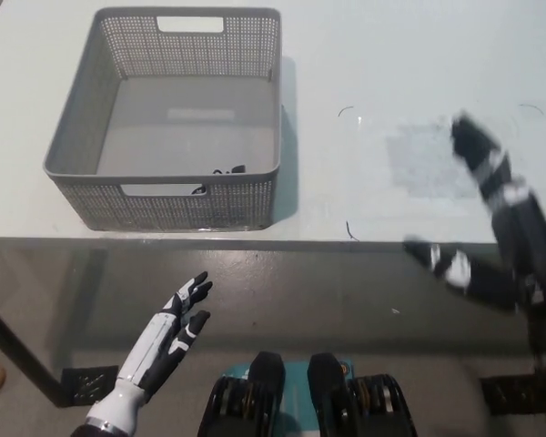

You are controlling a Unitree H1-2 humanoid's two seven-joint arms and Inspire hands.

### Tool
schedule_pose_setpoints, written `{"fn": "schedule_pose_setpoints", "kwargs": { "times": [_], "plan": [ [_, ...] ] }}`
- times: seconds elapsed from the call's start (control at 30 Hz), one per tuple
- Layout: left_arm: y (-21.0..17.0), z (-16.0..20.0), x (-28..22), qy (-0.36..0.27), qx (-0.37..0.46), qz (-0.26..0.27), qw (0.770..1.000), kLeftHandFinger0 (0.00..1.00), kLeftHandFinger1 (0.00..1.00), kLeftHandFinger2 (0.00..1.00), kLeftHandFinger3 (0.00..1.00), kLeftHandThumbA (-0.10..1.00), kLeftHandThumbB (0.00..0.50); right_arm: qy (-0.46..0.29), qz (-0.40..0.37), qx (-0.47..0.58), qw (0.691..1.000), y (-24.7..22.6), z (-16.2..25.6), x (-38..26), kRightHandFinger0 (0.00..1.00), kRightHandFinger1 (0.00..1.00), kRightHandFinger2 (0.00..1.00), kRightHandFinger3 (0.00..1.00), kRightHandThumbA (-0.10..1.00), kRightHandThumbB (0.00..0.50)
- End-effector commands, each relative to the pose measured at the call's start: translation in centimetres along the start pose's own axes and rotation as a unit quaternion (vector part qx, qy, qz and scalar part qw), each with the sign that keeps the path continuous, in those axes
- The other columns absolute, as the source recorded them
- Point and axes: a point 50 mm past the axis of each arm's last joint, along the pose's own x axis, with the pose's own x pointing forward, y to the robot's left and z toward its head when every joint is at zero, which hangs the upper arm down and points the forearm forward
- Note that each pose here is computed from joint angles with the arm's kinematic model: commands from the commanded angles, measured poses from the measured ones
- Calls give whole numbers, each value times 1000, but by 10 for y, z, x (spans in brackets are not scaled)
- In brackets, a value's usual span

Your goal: Use the right hand to pick up a webcam and put it into a container on the left side

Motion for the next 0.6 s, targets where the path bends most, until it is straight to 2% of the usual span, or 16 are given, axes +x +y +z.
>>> {"fn": "schedule_pose_setpoints", "kwargs": {
  "times": [0.0,0.03,0.1,0.2,0.33,0.43,0.57],
  "plan": [
    [11,9,8,-27,14,2,1000,889,1000,1000,1000,908,85,-39,43,64,996,7,5,-9,1000,1000,1000,1000,1000,322],
    [11,9,7,-29,15,3,999,884,1000,1000,1000,908,77,-28,45,63,997,8,-2,-16,1000,1000,1000,1000,1000,308],
    [12,9,8,-32,19,5,999,869,1000,1000,1000,932,67,0,46,66,997,10,-14,-26,1000,1000,1000,1000,1000,319],
    [16,11,10,-33,21,10,999,875,1000,1000,1000,938,48,28,50,79,995,16,-33,-38,1000,1000,1000,1000,1000,275],
    [19,11,11,-33,17,18,999,878,1000,1000,1000,940,48,83,39,102,991,28,-56,-50,1000,1000,1000,1000,1000,304],
    [19,11,13,-32,11,17,999,886,1000,1000,1000,939,47,108,40,111,987,35,-72,-57,1000,1000,1000,1000,1000,288],
    [19,10,13,-34,9,20,999,885,1000,1000,1000,942,48,137,38,111,984,41,-95,-62,1000,1000,1000,1000,1000,176]
  ]
}}
